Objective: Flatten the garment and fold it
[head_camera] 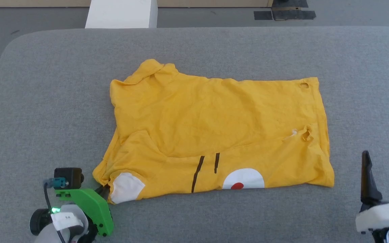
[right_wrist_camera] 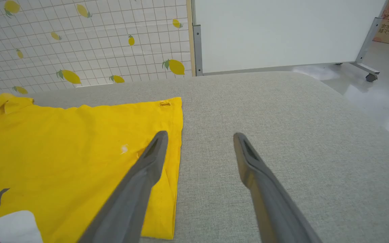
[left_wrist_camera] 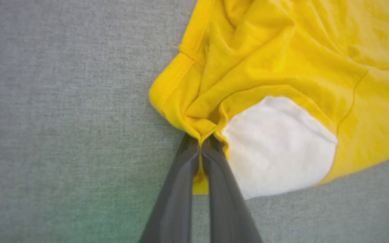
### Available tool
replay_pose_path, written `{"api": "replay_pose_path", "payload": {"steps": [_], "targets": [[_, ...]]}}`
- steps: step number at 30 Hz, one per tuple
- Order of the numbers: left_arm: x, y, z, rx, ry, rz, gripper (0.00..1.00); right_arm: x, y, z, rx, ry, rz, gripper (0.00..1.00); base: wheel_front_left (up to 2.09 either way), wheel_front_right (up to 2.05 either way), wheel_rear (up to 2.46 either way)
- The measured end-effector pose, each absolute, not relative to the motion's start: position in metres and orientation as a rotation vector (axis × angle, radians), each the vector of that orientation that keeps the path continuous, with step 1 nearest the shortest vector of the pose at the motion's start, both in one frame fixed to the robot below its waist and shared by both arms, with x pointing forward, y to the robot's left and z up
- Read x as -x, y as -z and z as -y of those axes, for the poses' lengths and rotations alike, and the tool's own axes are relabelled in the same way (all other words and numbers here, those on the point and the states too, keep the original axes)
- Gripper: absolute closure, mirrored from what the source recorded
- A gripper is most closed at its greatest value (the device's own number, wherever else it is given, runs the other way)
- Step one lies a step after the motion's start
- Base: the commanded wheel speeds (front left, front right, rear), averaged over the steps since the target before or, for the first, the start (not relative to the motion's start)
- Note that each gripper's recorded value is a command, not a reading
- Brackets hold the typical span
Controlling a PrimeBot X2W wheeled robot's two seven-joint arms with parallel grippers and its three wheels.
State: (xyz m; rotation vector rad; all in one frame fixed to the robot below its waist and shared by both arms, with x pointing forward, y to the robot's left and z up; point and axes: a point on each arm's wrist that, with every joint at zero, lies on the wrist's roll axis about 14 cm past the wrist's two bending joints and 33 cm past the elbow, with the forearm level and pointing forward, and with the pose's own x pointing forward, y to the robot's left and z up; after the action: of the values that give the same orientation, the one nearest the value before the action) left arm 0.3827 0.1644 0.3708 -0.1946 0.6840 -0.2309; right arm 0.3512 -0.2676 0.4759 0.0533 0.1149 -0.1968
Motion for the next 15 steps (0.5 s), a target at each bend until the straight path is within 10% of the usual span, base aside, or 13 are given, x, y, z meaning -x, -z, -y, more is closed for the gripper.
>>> {"api": "replay_pose_path", "payload": {"steps": [15], "targets": [[-0.379, -0.38, -0.156, 0.236, 0.225, -0.624, 1.0, -0.358, -0.397, 0.238, -0.071, 0.094, -0.684, 0.0, 0.0, 0.0, 0.0]]}}
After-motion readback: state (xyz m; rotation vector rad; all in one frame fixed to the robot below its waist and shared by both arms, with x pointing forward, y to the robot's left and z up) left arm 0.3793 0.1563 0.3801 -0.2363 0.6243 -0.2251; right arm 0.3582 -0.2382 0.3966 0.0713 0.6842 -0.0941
